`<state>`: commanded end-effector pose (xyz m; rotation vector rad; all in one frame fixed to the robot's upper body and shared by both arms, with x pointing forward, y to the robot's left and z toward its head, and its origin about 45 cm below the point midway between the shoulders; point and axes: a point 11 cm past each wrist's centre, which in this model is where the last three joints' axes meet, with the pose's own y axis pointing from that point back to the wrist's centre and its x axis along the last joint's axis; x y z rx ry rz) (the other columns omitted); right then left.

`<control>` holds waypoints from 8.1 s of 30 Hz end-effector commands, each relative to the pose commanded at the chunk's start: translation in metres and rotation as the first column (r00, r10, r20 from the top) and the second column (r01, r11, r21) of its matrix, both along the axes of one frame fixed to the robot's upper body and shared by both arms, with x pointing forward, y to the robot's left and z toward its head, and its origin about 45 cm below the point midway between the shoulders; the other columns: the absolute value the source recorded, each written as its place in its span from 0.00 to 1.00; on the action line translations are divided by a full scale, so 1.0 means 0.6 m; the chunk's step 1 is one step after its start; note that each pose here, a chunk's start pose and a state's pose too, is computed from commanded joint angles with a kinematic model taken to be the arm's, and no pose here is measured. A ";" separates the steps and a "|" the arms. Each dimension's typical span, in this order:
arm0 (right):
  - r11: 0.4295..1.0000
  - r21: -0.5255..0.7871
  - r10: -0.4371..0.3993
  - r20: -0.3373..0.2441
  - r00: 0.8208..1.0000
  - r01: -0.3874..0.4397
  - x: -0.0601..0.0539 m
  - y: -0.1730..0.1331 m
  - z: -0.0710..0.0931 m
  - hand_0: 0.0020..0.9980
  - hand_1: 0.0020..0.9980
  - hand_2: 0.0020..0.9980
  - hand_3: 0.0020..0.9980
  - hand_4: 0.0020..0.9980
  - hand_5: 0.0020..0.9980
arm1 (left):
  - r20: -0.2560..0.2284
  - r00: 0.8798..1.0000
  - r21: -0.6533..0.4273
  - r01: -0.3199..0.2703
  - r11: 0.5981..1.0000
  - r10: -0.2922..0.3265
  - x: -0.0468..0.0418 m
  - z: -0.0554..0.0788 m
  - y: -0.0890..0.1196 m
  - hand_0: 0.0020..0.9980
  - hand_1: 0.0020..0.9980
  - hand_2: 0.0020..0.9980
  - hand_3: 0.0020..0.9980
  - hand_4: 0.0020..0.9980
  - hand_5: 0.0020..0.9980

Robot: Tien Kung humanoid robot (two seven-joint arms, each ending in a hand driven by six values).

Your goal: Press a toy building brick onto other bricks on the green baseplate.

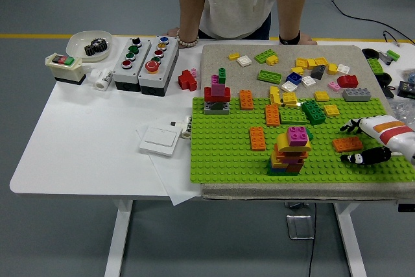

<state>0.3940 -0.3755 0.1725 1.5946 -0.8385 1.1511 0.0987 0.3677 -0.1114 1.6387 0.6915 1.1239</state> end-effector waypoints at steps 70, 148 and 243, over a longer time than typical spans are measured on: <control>0.998 0.032 0.057 0.143 0.988 -0.063 0.002 0.012 0.067 0.54 0.46 0.51 0.52 0.69 0.37 | 0.008 1.000 -0.002 0.006 1.000 -0.006 0.007 0.001 -0.001 0.80 0.77 0.74 0.59 0.65 0.66; 0.925 0.069 0.362 0.144 0.921 -0.374 -0.079 0.232 0.253 0.55 0.48 0.53 0.55 0.77 0.41 | 0.008 1.000 0.017 -0.010 1.000 0.009 -0.003 0.003 0.015 0.80 0.77 0.74 0.59 0.65 0.66; 0.989 0.115 -0.099 0.093 0.991 0.088 -0.116 0.026 0.182 0.56 0.55 0.58 0.55 0.84 0.47 | 0.018 1.000 0.017 -0.004 1.000 0.003 0.003 0.003 0.013 0.80 0.77 0.74 0.59 0.65 0.66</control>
